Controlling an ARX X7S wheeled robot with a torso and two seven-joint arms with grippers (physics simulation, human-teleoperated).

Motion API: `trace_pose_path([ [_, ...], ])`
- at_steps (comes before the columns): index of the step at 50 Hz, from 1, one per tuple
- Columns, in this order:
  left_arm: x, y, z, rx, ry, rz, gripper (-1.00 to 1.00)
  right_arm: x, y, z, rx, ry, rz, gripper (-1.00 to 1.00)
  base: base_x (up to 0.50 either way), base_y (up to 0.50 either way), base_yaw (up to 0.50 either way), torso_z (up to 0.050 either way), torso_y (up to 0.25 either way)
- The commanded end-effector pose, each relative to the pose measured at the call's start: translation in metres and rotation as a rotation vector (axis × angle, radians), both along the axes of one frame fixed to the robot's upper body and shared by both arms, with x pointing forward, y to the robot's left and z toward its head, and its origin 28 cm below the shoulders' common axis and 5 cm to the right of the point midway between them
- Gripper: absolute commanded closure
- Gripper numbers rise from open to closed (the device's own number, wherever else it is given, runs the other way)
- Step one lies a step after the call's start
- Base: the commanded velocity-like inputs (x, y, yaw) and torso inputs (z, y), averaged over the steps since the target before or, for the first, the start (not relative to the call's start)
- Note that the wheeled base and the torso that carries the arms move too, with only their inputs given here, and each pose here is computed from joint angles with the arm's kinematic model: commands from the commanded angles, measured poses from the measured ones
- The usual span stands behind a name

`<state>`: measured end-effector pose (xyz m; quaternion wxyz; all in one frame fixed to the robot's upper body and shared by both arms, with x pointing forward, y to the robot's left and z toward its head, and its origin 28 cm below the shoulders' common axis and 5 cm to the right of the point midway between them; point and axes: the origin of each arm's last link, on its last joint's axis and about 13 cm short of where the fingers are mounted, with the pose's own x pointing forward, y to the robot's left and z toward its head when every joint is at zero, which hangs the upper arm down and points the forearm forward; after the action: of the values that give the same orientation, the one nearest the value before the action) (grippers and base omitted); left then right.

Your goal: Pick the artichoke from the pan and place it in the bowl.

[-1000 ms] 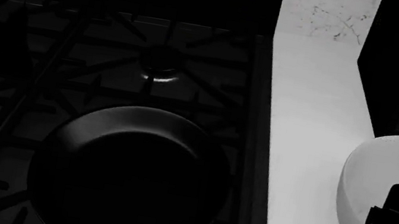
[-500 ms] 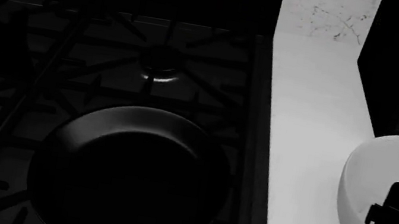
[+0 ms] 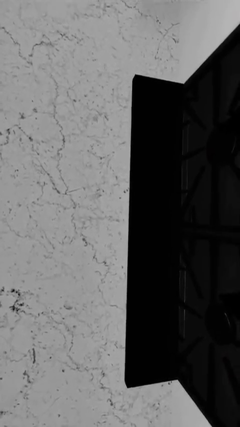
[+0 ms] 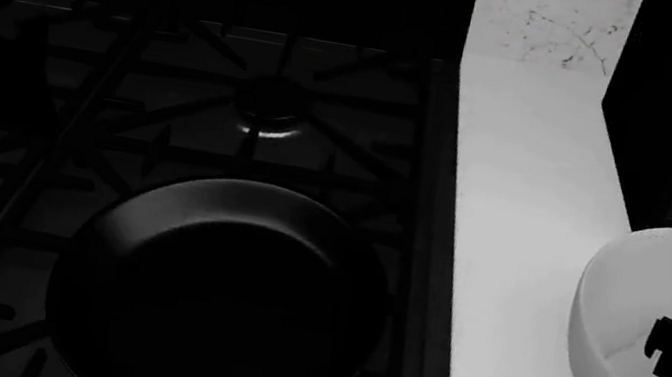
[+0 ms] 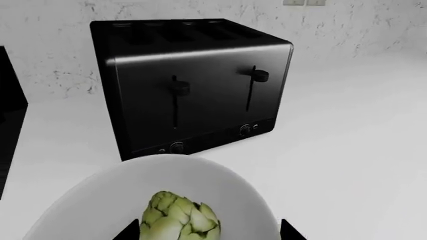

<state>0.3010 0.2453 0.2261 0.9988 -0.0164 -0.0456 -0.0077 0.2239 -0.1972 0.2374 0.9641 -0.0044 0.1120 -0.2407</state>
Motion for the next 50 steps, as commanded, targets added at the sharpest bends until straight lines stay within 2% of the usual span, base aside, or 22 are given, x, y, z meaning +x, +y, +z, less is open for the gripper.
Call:
trace_pose_path([
  [1,-0.004,0.000,0.000,-0.018,-0.005,-0.009,-1.00,-0.022,0.008,0.032,-0.037,-0.135,0.049,-1.00,0.00,0.00,0.00,0.000,0.000],
  [12,-0.010,0.000,0.002,-0.022,-0.015,-0.012,-1.00,-0.053,0.017,0.062,-0.085,-0.270,0.071,-1.00,0.00,0.00,0.00,0.000,0.000],
  [22,-0.012,0.000,0.002,-0.026,-0.019,-0.014,-1.00,-0.075,0.021,0.073,-0.111,-0.363,0.082,-1.00,0.00,0.00,0.00,0.000,0.000],
  [38,-0.012,0.000,0.000,-0.031,-0.018,-0.020,-1.00,-0.093,0.032,0.070,-0.183,-0.469,0.115,-1.00,0.00,0.00,0.00,0.000,0.000],
  [50,-0.013,0.001,-0.004,-0.034,-0.014,-0.019,-1.00,-0.092,0.045,0.063,-0.204,-0.553,0.246,-1.00,0.00,0.00,0.00,0.000,0.000],
])
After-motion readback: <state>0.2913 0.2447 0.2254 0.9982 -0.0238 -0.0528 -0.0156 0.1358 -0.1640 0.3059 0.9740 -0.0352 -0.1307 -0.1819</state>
